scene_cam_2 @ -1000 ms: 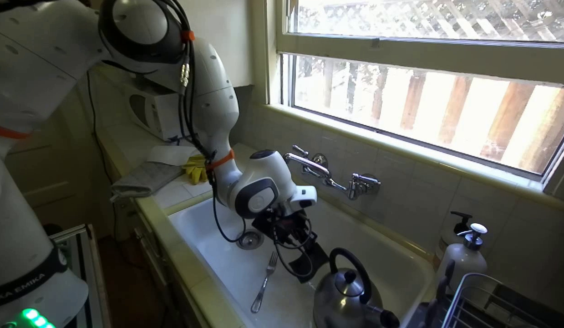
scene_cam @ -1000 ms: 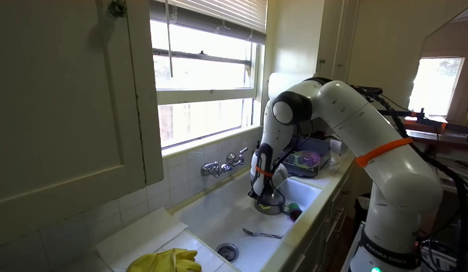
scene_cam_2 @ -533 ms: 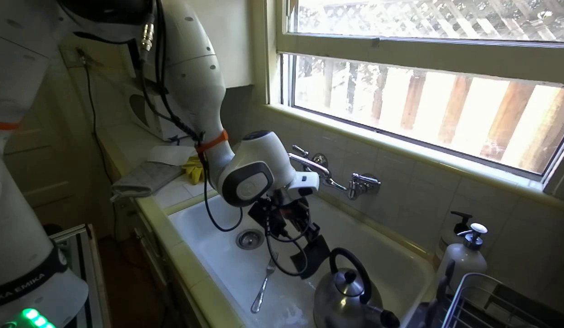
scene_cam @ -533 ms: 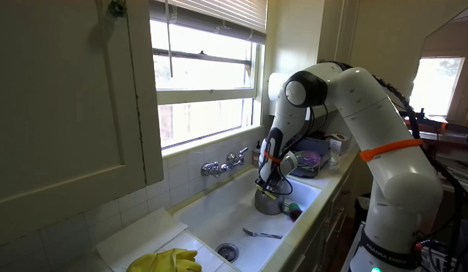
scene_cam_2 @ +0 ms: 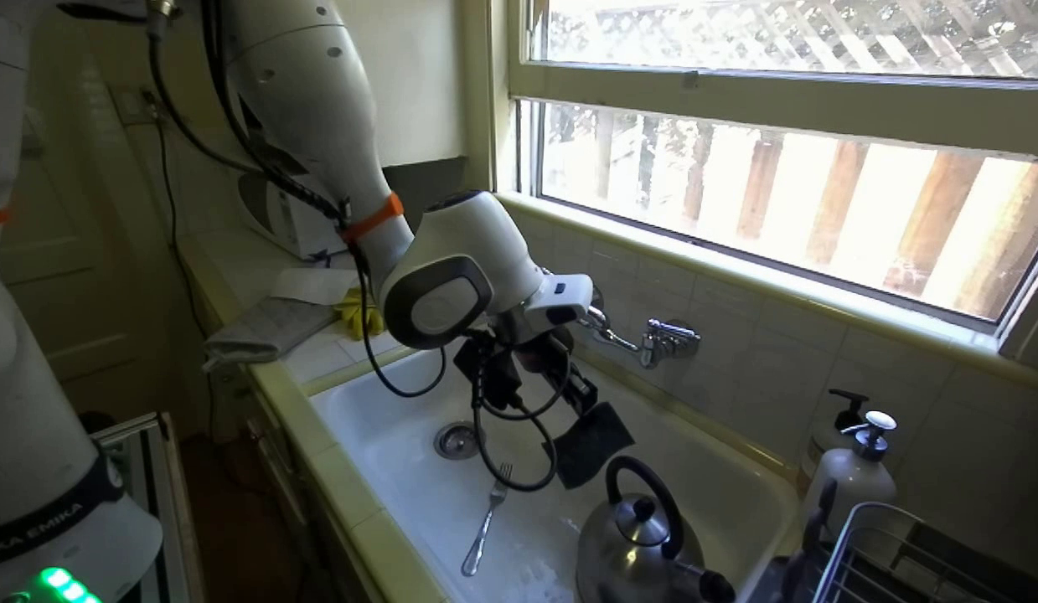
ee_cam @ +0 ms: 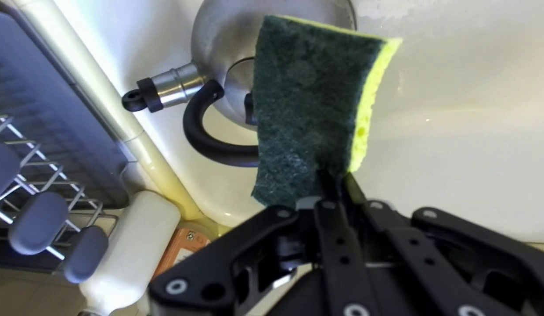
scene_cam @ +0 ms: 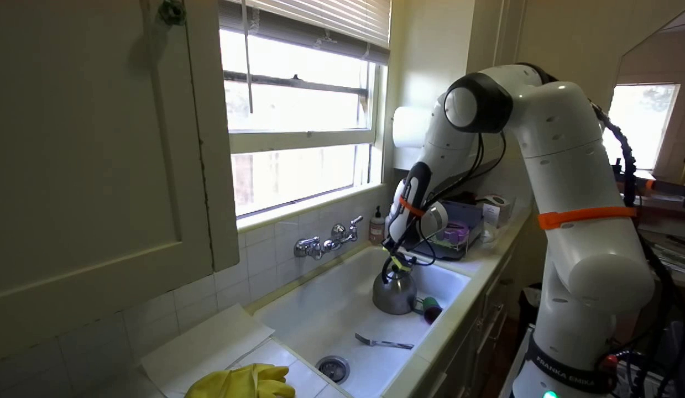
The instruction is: Put the sponge on the dishrack.
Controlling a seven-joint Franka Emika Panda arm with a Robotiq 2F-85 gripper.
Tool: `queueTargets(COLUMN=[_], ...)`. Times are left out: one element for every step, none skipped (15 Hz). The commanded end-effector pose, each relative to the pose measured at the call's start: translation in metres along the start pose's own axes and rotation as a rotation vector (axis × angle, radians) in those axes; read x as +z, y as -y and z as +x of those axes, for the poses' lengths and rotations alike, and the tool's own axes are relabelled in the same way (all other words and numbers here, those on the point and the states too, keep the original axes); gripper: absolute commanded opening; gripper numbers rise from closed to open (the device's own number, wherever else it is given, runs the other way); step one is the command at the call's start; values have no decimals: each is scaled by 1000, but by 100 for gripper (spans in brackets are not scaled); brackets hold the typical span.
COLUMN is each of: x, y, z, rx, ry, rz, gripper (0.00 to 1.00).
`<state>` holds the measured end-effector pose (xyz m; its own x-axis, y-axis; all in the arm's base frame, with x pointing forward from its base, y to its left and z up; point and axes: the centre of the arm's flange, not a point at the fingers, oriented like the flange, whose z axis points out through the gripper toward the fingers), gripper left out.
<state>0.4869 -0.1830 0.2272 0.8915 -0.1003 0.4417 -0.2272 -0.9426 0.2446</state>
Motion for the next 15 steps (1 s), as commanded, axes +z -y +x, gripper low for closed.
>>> queueTargets(x=[-39,-40,-45,-49,-52,-52,-54,-55,-57,-57,-59,-57,-57,-60,-63], y=[-15,-25,-33,-42,-51,-59,-67,-74,-81,-86,-92,-94,-78,-81,-83], z=[-4,-5,-3,-2,-1,2,5,8,10,12,14,16,13,14,15], rx=[24,22,15,13,-4,-20,-37,-55,-80,-95,-119,-106,-86,-88,-90], ry=[-1,-12,-12,-16,-29,-41,-43,-58,-56,-58,-48,-42,-64,-60,-61], rz=[-13,-12,-15,-18,-9,-19,-21,-18,-4,5,8,18,-23,-15,-11], gripper=[2,2,2,2,2,2,2,2,2,2,2,2,6,6,6])
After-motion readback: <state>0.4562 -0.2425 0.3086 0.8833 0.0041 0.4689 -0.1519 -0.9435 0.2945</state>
